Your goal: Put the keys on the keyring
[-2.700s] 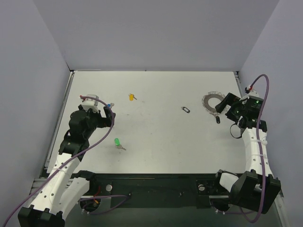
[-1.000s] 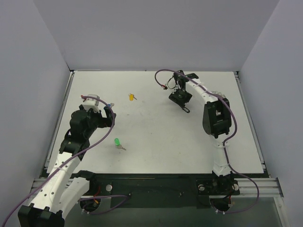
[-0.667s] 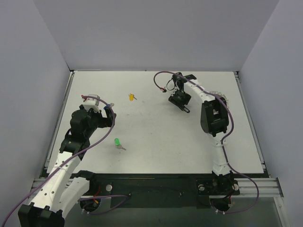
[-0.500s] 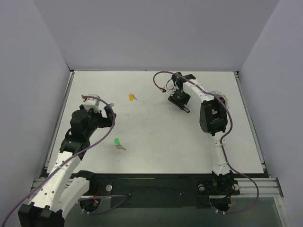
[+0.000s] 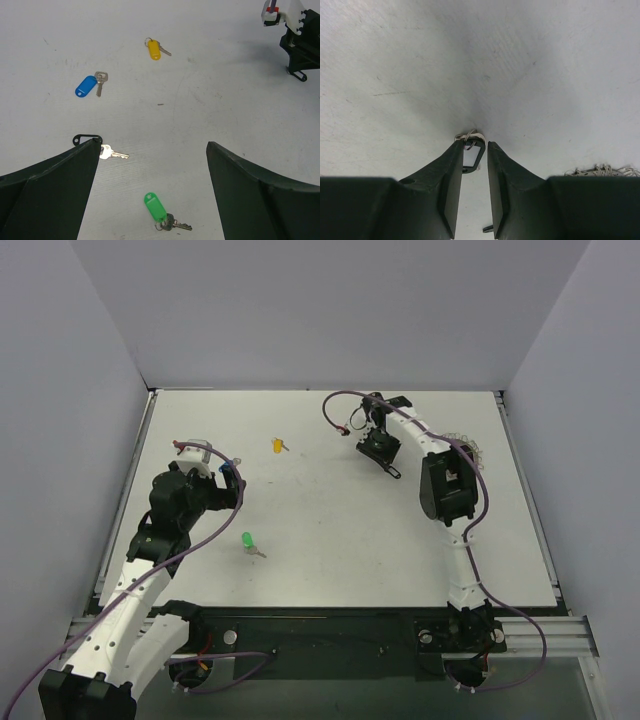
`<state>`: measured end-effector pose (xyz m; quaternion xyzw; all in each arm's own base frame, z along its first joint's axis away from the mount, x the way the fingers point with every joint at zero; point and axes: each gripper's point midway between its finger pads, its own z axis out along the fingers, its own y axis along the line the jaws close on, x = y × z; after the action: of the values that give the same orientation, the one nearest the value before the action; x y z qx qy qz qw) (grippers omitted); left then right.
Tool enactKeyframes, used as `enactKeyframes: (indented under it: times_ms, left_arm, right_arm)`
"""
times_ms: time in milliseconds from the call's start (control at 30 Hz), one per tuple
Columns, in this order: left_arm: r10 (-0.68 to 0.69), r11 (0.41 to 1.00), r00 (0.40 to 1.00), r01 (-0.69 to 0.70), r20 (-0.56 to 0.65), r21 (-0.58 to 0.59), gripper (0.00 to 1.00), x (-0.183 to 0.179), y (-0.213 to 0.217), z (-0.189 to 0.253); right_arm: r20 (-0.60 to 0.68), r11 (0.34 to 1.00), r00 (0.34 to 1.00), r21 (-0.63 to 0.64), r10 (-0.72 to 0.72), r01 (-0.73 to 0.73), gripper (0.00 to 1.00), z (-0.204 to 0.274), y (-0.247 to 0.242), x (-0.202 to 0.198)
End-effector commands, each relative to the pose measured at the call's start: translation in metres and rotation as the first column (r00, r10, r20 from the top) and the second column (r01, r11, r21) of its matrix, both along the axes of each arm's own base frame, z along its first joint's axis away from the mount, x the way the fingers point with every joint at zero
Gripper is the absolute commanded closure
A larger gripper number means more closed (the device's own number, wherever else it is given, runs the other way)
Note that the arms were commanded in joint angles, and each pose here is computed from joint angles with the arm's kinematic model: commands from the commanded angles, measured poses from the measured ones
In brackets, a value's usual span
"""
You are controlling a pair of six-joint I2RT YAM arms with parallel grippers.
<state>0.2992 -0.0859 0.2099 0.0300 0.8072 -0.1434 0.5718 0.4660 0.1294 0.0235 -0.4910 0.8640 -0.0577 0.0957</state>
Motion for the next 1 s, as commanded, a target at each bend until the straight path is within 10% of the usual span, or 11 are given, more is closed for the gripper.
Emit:
enactKeyframes:
  times_ms: [0, 733, 967]
  left_arm:
    - [-0.011, 1.0, 0.999, 0.011, 0.048, -0.002, 0.02, 0.004, -0.002, 0.014]
    - [-0.025, 1.0, 0.999, 0.025, 0.048, -0.003, 0.02, 0.003, -0.004, 0.013]
    - [-0.276, 0.954, 0.949, 0.29, 0.15, -0.078, 0.06, -0.014, -0.05, 0.039]
  right_arm:
    - [-0.048, 1.0, 0.999, -0.018, 0.019, -0.02, 0.78, -0.003, 0.0, -0.008]
    - [-0.036, 0.999, 0.999, 0.038, 0.001, 0.001, 1.0, 0.01, 0.001, -0.008]
    - [-0.025, 0.966, 1.0, 0.257, 0.018, -0.011, 1.0, 0.07, 0.017, -0.049]
